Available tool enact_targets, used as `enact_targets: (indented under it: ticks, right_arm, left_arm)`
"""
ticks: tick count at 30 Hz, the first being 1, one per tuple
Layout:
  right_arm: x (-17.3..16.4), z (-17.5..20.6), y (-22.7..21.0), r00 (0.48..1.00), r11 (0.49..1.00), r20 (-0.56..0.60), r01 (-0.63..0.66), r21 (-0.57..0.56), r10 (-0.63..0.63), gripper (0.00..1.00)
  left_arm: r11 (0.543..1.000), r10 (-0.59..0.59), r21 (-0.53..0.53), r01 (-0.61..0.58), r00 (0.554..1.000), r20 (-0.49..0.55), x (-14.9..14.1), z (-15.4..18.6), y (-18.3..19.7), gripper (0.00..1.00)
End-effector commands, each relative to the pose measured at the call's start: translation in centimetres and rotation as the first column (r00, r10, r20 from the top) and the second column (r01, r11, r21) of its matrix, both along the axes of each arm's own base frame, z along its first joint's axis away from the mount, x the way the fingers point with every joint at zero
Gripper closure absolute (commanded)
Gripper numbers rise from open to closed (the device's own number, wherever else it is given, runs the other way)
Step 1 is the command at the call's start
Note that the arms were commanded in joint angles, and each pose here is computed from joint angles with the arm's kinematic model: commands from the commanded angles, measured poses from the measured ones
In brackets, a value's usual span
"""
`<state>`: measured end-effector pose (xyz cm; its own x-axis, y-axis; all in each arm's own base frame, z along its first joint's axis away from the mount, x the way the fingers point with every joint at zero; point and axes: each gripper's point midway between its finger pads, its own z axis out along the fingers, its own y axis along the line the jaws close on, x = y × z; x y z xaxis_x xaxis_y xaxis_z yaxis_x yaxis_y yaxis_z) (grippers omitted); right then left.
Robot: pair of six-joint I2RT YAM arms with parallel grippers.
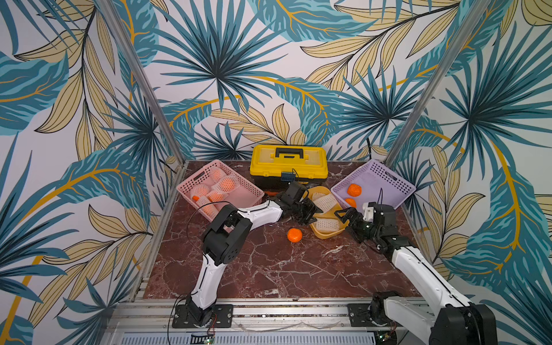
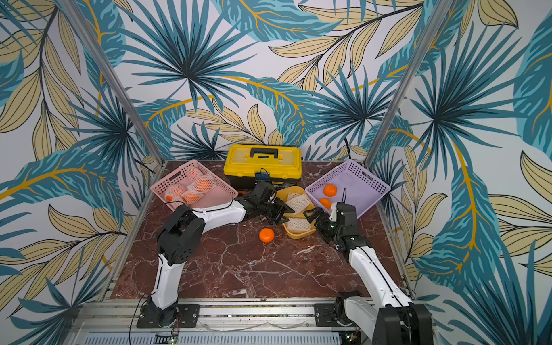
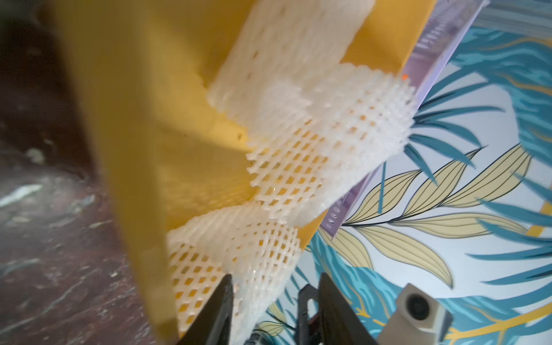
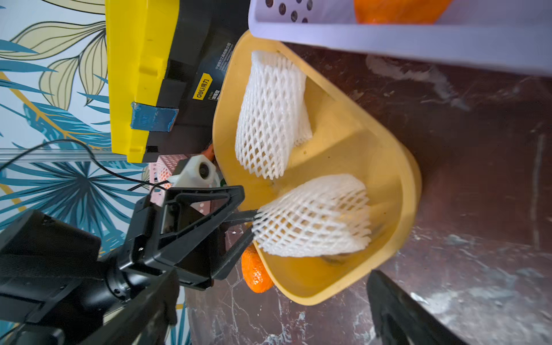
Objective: Remove foam nets from oranges
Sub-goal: Place the foam net into the storage box, then pick up the orange from the center of the board.
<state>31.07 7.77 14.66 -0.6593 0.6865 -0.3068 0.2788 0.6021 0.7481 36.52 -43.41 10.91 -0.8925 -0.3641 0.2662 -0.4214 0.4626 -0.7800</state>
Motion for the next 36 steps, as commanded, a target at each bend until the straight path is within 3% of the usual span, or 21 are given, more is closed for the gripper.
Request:
enact_targets:
  ticks: [1, 3, 5, 8, 13, 19, 23, 29, 33, 36]
  right_arm:
    - [-1.4, -0.7, -1.8, 0.998, 0.991, -0.059, 0.017, -0.136, -0.025, 0.0]
    - [-1.3, 0.1, -1.8, 0.999, 0.991, -0.026, 0.017, -0.136, -0.021, 0.01]
    - [-1.1, 0.8, -1.7, 1.0, 0.991, 0.009, 0.011, -0.135, -0.01, 0.04]
    - [-0.9, 2.3, -0.9, 0.996, 0.991, 0.082, -0.03, -0.127, 0.041, 0.07]
    - [-0.8, 3.8, 2.9, 0.964, 0.967, 0.158, -0.188, -0.173, 0.216, 0.16]
    - [-1.8, 1.6, 9.8, 0.861, 0.789, 0.034, -0.45, -0.418, 0.508, 0.16]
    - [-1.9, -0.2, 12.7, 0.791, 0.623, -0.078, -0.534, -0.572, 0.606, 0.15]
    - [-1.3, -4.1, 15.8, 0.716, 0.43, -0.258, -0.625, -0.651, 0.649, 0.13]
    - [-0.5, -6.3, 17.1, 0.699, 0.377, -0.319, -0.647, -0.663, 0.64, 0.11]
    - [0.0, -7.9, 17.4, 0.698, 0.353, -0.364, -0.659, -0.664, 0.617, 0.09]
  left_arm:
    - [0.997, -0.056, 0.051, 0.052, 0.995, 0.083, 0.2, 2.3, 0.2, 0.26]
    - [0.993, -0.104, 0.071, 0.097, 0.99, 0.096, -0.1, 2.9, 0.0, 0.13]
    - [0.99, -0.13, 0.073, 0.121, 0.984, 0.126, -0.3, 4.0, 0.0, 0.06]
    - [0.988, -0.141, 0.089, 0.126, 0.971, 0.193, -0.5, 6.3, 0.7, 0.0]
    - [0.983, -0.161, 0.136, 0.126, 0.944, 0.287, -0.2, 10.3, 3.1, 0.01]
    - [0.977, -0.099, 0.211, 0.018, 0.921, 0.378, 1.4, 13.5, 10.1, 0.0]
    - [0.952, -0.092, 0.303, -0.047, 0.899, 0.427, 2.0, 14.7, 15.6, 0.01]
    - [0.885, -0.126, 0.449, -0.12, 0.869, 0.479, 2.7, 15.0, 23.1, 0.0]
    - [0.834, -0.128, 0.528, -0.157, 0.877, 0.463, 3.1, 14.1, 27.5, 0.01]
    - [0.755, -0.089, 0.608, -0.245, 0.88, 0.466, 3.4, 13.2, 31.1, 0.01]
